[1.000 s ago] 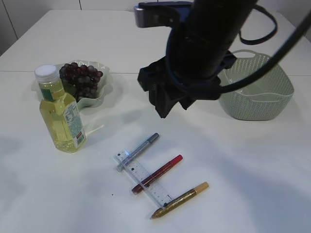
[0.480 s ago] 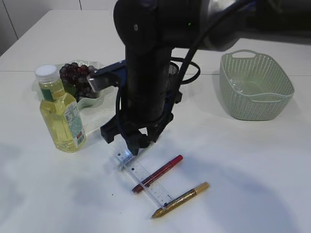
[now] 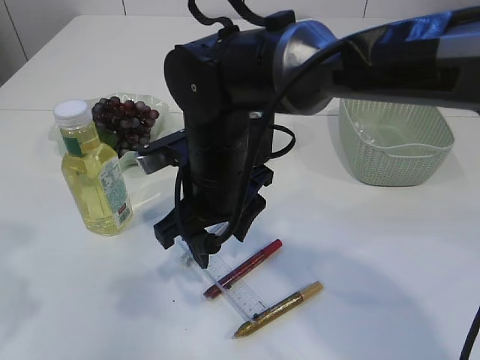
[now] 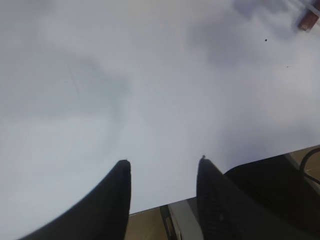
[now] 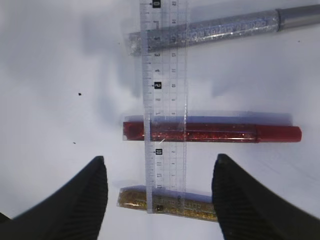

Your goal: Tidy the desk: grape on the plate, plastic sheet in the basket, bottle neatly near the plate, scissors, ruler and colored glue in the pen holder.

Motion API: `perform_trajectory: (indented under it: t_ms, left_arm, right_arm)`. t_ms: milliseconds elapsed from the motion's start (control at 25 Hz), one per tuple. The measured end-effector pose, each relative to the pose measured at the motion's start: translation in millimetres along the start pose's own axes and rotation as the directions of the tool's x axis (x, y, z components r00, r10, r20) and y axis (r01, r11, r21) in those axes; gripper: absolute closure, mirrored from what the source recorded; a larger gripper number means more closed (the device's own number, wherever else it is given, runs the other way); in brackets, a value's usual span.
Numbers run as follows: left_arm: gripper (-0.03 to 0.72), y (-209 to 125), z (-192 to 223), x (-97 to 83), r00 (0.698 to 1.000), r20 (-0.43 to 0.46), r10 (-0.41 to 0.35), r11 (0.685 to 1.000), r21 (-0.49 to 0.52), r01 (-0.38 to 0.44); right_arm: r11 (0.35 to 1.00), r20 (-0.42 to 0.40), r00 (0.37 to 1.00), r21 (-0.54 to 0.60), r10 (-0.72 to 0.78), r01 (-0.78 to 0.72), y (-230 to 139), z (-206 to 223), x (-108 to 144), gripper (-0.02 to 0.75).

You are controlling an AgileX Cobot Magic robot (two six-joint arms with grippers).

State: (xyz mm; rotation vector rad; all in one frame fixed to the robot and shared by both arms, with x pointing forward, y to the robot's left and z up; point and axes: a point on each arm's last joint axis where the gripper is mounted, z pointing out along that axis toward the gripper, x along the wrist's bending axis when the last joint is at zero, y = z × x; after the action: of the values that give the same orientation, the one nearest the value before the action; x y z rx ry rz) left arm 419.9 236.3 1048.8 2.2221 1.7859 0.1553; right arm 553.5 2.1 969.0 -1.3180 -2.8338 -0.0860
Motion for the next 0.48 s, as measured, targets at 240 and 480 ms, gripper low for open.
perform_trajectory:
  t_ms: [240, 480]
  left_arm:
    - [0.368, 1, 0, -0.2, 1.0, 0.002, -0.001, 1.0, -0.006, 0.001]
    - [0.368, 1, 0, -0.3, 1.0, 0.003, -0.001, 1.0, -0.013, 0.001]
  right_arm:
    - [1.0, -0.016, 1.0, 0.019, 0.014, -0.014, 8, 15, 1, 0.22]
    - [0.999, -0.016, 0.999, -0.012, 0.03, -0.03, 21, 17, 2, 0.218]
